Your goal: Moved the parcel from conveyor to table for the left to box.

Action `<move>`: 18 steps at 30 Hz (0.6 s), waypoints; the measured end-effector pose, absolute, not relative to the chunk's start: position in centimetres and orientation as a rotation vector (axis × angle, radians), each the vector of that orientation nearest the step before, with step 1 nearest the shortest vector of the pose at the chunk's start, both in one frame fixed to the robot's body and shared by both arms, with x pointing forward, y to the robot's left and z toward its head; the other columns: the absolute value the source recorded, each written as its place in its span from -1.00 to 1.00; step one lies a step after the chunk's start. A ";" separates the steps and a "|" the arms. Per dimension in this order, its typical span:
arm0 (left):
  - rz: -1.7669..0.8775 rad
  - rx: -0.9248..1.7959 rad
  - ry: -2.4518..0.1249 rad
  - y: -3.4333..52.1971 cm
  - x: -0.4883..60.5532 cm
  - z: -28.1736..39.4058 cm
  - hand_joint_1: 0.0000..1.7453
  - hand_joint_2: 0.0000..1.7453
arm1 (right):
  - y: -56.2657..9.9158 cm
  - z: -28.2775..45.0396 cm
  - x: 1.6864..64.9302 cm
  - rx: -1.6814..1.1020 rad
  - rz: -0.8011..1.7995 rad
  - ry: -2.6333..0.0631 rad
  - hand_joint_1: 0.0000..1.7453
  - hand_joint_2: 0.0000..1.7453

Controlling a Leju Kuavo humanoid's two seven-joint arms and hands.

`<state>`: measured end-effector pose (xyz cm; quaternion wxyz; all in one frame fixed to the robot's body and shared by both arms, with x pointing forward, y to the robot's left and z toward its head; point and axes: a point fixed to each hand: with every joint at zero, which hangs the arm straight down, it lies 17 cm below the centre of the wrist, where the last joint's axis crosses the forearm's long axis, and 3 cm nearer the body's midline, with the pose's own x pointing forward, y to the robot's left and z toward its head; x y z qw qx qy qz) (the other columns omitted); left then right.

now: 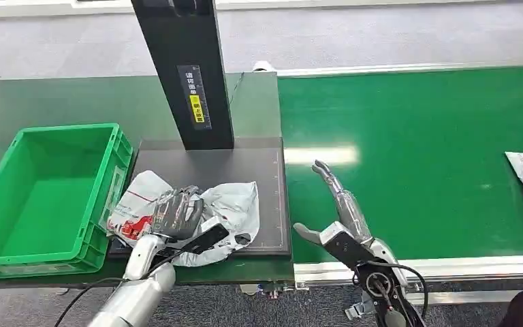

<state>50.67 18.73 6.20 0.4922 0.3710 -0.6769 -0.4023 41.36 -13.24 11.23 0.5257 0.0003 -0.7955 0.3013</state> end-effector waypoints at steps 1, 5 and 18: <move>-0.982 0.929 -1.674 18.5 50.4 6.9 1.00 1.00 | -13.3 11.2 41.3 -0.001 0.720 -1.902 -1.00 1.00; -1.049 1.032 -1.869 16.1 48.6 11.4 1.00 1.00 | -13.5 10.9 41.1 -0.008 0.717 -1.898 -1.00 1.00; -0.687 1.243 -2.389 16.1 42.0 29.2 1.00 1.00 | -13.9 11.0 41.2 -0.035 0.705 -1.913 -1.00 1.00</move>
